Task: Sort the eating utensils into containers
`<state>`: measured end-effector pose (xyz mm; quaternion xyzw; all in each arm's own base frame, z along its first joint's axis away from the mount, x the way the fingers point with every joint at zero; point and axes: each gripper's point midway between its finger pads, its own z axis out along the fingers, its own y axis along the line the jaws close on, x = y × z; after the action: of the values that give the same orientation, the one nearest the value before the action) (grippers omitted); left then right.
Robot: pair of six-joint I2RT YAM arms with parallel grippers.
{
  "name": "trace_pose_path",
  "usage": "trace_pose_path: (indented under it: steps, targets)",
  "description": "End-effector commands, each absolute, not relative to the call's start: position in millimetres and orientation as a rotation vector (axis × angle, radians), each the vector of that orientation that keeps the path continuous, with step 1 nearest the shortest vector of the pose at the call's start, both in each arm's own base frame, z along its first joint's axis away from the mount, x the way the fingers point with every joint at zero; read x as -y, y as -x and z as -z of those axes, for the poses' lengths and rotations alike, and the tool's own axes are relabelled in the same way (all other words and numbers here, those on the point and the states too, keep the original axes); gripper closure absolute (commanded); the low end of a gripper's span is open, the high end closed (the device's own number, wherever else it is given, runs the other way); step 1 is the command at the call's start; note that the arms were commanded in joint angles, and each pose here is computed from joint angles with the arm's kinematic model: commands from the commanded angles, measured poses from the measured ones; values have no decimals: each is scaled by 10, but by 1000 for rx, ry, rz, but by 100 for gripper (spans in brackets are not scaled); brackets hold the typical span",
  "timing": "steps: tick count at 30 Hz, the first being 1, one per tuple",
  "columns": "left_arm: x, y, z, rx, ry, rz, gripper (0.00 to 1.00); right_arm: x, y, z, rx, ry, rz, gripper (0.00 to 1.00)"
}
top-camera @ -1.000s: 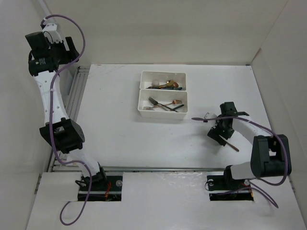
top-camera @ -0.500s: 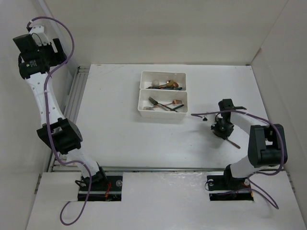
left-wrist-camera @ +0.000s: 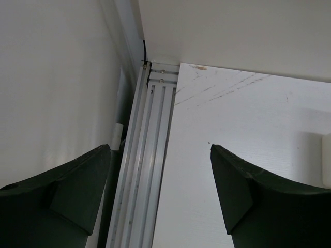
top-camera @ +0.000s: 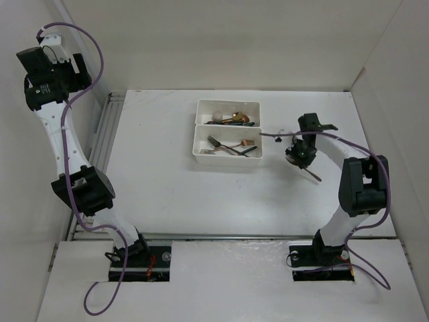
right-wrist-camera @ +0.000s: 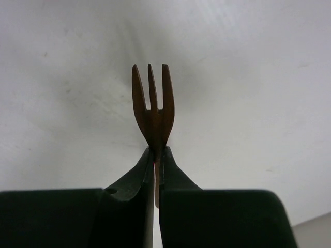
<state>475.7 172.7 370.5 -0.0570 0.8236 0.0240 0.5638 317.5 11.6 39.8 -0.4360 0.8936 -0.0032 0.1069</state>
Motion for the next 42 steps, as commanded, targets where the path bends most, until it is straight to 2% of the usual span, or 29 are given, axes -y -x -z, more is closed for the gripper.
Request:
trace_pose_path:
  steps: [1,4,7,8,9,12,15,17,22,24,25,27,28,29,31,32,33,34,35,36,37,38,39,40,41,42]
  targets:
    - [-1673,-4604,-4100,-1853,95,-93,24,-329,-3693,-952,-2433,1197,41,100]
    - [-1648,-4588,-4060,-1862,91,-81,24,-504,-4037,-1516,-2295,1168,144,100]
    - [-1620,-4574,-4001,-1875,98,-61,24,-1086,-4290,-2138,-2093,1180,139,100]
    - [-1585,-4545,-4058,-1862,97,-50,24,-1507,-4322,-2401,-1982,1218,107,100]
    - [-1586,-4547,-4013,-1872,100,-46,24,-1713,-4314,-2447,-1944,1252,88,100]
    - [-1545,-4498,-3971,-1882,97,-34,24,-2424,-4323,-2228,-1881,1386,81,100]
    - [-1458,-4399,-4023,-1872,80,-17,24,-2851,-4244,-1956,-1851,1498,72,100]
    - [-1413,-4358,-3946,-1889,76,3,23,-2949,-4265,-1684,-1881,1543,66,100]
    - [-1326,-4198,-3940,-1899,56,4,23,-3053,-4282,-1567,-1890,1530,11,99]
    - [-1315,-4177,-3927,-1902,57,6,23,-3068,-4359,-1623,-1883,1477,31,83]
    - [-1288,-4121,-3963,-1894,54,2,23,-3056,-4379,-1610,-1883,1469,45,62]
    - [-1242,-4074,-3989,-1887,54,16,22,-3071,-4397,-1788,-1845,1438,45,44]
    - [-1179,-4017,-4027,-1876,38,31,21,-3083,-4437,-1911,-1827,1398,50,6]
    - [-1152,-3985,-4039,-1872,-4,19,16,-3064,-4463,-1999,-1814,1374,70,0]
    - [-1123,-3933,-4022,-1867,-53,0,10,-3059,-4492,-2371,-1764,1262,65,0]
    - [-1090,-3849,-4091,-1849,-78,-22,0,-3007,-4522,-2541,-1747,1207,58,0]
    - [-1106,-3812,-4090,-1848,-106,-59,0,-2848,-4585,-2657,-1755,1130,68,0]
    - [-1117,-3769,-4092,-1847,-111,-83,0,-2721,-4601,-3080,-1691,1003,58,0]
    - [-1139,-3689,-4077,-1851,-111,-125,0,-2373,-4624,-3454,-1675,790,44,0]
    - [-1151,-3654,-4059,-1855,-100,-138,0,-2182,-4696,-3300,-1744,707,44,0]
    - [-1167,-3619,-4036,-1860,-100,-159,0,-1953,-4727,-3502,-1715,571,18,0]
    - [-1176,-3594,-3916,-1886,-88,-158,0,-1642,-4570,-3863,-1679,363,-64,0]
    - [-1173,-3542,-3912,-1885,-95,-177,0,-1300,-4535,-3958,-1668,212,-68,0]
    - [-1179,-3510,-3846,-1904,-94,-184,0,-630,-4542,-3765,-1706,13,-4,0]
    - [-1185,-3511,-3775,-1919,-102,-185,0,-232,-4295,-4010,-1628,-153,3,0]
    - [-1182,-3469,-3670,-1947,-91,-182,0,92,-4165,-3992,-1591,-365,-15,0]
